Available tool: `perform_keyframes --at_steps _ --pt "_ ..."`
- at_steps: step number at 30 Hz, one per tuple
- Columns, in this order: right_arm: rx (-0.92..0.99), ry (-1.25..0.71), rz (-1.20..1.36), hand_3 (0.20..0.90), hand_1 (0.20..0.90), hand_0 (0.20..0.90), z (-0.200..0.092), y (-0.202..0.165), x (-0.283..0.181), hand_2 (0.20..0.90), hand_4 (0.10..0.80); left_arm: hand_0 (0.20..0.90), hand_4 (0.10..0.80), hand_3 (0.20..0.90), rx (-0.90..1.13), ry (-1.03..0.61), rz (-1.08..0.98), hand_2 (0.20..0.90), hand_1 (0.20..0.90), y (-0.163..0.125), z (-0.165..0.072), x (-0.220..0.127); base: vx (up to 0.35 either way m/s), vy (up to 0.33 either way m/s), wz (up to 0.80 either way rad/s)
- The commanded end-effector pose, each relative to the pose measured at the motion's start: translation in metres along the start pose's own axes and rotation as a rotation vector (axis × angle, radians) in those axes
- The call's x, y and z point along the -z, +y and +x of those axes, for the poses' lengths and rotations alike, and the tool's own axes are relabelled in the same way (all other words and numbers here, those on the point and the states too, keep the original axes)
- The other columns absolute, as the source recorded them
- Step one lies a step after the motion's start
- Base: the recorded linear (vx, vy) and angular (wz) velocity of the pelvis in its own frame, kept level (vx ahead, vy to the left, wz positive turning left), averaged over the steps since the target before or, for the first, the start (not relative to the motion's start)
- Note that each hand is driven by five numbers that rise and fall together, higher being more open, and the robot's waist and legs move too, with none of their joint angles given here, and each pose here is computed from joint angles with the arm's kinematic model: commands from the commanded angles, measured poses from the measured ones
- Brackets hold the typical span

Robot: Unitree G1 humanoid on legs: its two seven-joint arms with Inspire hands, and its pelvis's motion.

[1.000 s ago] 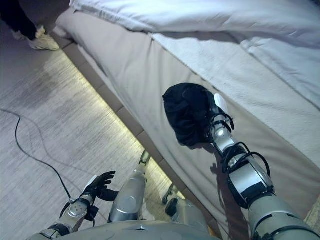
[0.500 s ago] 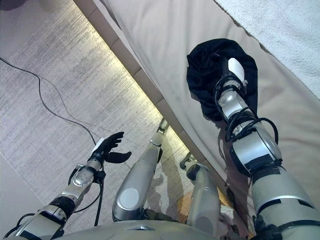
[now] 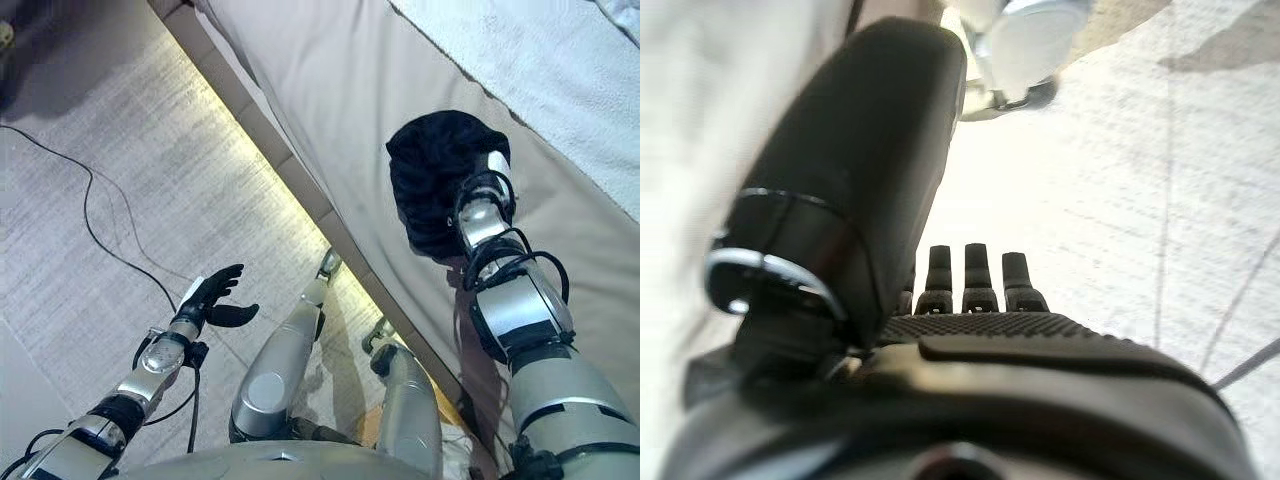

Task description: Pick up the clothes from the bed and place them into the basket

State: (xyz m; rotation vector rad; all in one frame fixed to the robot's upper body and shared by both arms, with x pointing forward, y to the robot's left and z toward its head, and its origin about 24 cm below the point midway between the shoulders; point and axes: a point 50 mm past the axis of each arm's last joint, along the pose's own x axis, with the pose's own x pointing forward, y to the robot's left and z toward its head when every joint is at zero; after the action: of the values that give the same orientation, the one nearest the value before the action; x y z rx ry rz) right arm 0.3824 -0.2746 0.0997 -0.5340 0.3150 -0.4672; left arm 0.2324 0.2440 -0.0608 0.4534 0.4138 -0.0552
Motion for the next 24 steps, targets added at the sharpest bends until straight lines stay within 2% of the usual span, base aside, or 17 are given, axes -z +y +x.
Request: perform_keyframes --at_steps 1,5,10,12,19,24 --pt "0.165 0.028 0.091 0.2 0.3 0.3 0.004 -0.036 0.022 0.3 0.1 0.9 0.8 0.9 -0.019 0.019 0.038 0.9 0.9 0.001 -0.012 0.015 0.029 0.068 -0.23" --pt "0.146 0.045 0.403 0.2 0.3 0.3 0.0 -0.044 0.045 0.3 0.1 0.9 0.8 0.9 -0.013 0.121 0.049 0.9 0.9 -0.009 -0.025 0.041 0.061 0.086 -0.21" --pt "0.003 -0.006 0.874 0.2 0.3 0.3 -0.016 -0.026 0.073 0.3 0.1 0.9 0.8 0.9 0.015 0.243 0.048 0.9 0.9 -0.028 -0.043 0.069 0.162 0.071 -0.13" --pt "-0.01 -0.008 0.902 0.2 0.3 0.3 -0.024 -0.019 0.083 0.3 0.1 0.9 0.8 0.9 0.02 0.27 0.038 0.9 0.9 -0.034 -0.048 0.076 0.139 0.036 -0.08" --pt "-0.072 -0.081 1.303 0.2 0.3 0.3 -0.075 -0.003 0.122 0.3 0.1 0.9 0.8 0.9 0.046 0.318 0.026 0.9 0.9 -0.052 -0.067 0.091 0.094 -0.025 -0.22" --pt "-0.016 -0.191 1.333 0.2 0.3 0.3 -0.096 -0.016 0.12 0.3 0.1 0.9 0.8 0.9 0.07 0.334 0.01 0.9 0.9 -0.059 -0.071 0.093 0.019 0.002 -0.39"
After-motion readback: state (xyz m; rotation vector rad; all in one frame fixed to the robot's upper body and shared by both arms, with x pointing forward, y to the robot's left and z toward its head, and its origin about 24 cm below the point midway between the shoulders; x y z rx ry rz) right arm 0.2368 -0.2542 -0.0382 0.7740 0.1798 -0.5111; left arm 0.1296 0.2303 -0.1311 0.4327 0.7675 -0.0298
